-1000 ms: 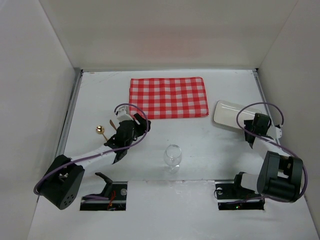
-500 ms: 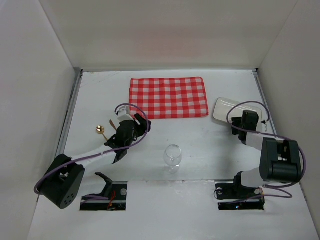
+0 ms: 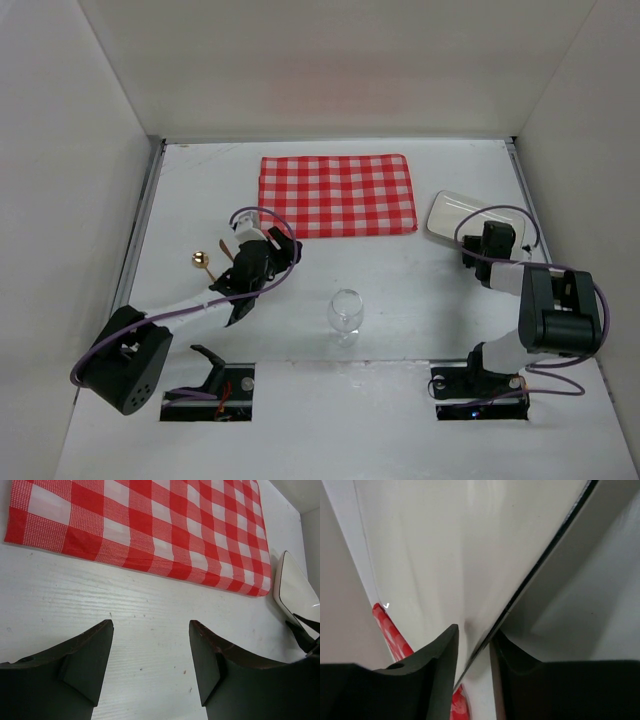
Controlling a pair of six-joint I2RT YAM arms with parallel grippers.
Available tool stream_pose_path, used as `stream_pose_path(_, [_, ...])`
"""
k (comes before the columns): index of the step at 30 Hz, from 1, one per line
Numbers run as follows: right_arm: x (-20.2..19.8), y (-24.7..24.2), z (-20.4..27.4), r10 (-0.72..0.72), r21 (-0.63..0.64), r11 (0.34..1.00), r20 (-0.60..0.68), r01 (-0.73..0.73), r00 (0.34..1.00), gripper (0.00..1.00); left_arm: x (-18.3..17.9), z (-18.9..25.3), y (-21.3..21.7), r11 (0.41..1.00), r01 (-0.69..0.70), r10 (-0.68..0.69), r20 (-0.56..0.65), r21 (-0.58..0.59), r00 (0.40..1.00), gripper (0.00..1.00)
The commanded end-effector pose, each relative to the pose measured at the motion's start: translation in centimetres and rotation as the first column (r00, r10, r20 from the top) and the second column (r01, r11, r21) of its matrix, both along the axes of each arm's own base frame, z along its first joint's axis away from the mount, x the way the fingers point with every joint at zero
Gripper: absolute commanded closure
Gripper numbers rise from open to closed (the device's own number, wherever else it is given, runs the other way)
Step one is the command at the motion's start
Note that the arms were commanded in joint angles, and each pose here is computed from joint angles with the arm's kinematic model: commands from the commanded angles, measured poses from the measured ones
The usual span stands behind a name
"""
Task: Set the dinner table for one person
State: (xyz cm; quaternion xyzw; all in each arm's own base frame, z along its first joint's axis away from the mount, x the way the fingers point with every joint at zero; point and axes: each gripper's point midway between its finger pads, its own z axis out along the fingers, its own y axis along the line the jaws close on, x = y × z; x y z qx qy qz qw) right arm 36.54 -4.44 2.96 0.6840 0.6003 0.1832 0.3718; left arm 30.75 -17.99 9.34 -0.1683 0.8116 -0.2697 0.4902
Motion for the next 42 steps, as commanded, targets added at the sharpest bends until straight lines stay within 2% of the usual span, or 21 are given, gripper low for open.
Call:
stream_pose_path(1, [0.0,-1.1,0.7,-0.038,-0.041,0.998,0.02,0.039,0.999,0.61,0.5,1.1,-0.1,0.999,-0.007,0.009,0.037,-0.035,0.999,0.41])
stream_pose_path(3, [-0.4,-1.9,1.2,-0.055,-0.061,0.996,0.031,0.057,0.998,0.49,0.5,1.1,-0.1,0.999,-0.007,0.009,0.037,-0.035,0.999,0.41])
stream_pose_path(5, [-0.8,-2.7,1.5,-0.071,-0.073,0.995,0.033,0.073,0.997,0.48,0.5,1.1,-0.1,0.999,-0.004,0.005,0.035,-0.037,0.999,0.41])
stream_pose_path(10, [-0.8,-3.6,0.7,-0.077,-0.062,0.995,0.001,0.077,0.997,0.55,0.5,1.1,-0.2,0.999,-0.003,0.005,0.035,-0.041,0.999,0.41])
stream_pose_path(13, [-0.4,-3.4,0.2,-0.068,-0.046,0.997,-0.011,0.067,0.998,0.64,0.6,1.1,-0.1,0.999,-0.006,0.008,0.036,-0.042,0.999,0.41])
stream_pose_path(18, [-0.4,-3.4,0.2,-0.068,-0.046,0.997,-0.011,0.067,0.998,0.64,0.5,1.4,-0.1,0.999,-0.006,0.007,0.041,-0.044,0.999,0.41])
stream_pose_path(19, [0.6,-3.6,0.8,-0.041,-0.024,0.999,0.029,0.041,0.999,0.94,0.5,1.4,-0.2,0.999,-0.001,0.003,0.042,-0.046,0.999,0.41])
stream_pose_path(22, [0.9,-3.7,3.1,-0.039,-0.032,0.999,0.125,0.043,0.991,1.0,0.4,1.9,-0.8,0.998,0.031,-0.028,0.045,-0.06,0.999,0.4])
stream_pose_path(27, [1.6,-4.3,8.9,-0.026,-0.044,0.998,0.297,0.041,0.955,1.0,0.6,2.4,-1.2,0.994,0.062,-0.059,0.047,-0.084,0.997,0.39])
stream_pose_path(34, [1.7,-4.1,14.1,0.0,-0.06,0.998,0.404,0.026,0.915,1.0,1.1,4.0,-1.4,0.988,0.089,-0.082,0.061,-0.125,0.995,0.38])
stream_pose_path(42, [1.8,-2.8,18.6,0.043,-0.021,0.999,0.522,-0.037,0.852,1.0,1.8,7.3,-1.7,0.961,0.143,-0.125,0.09,-0.237,0.988,0.33])
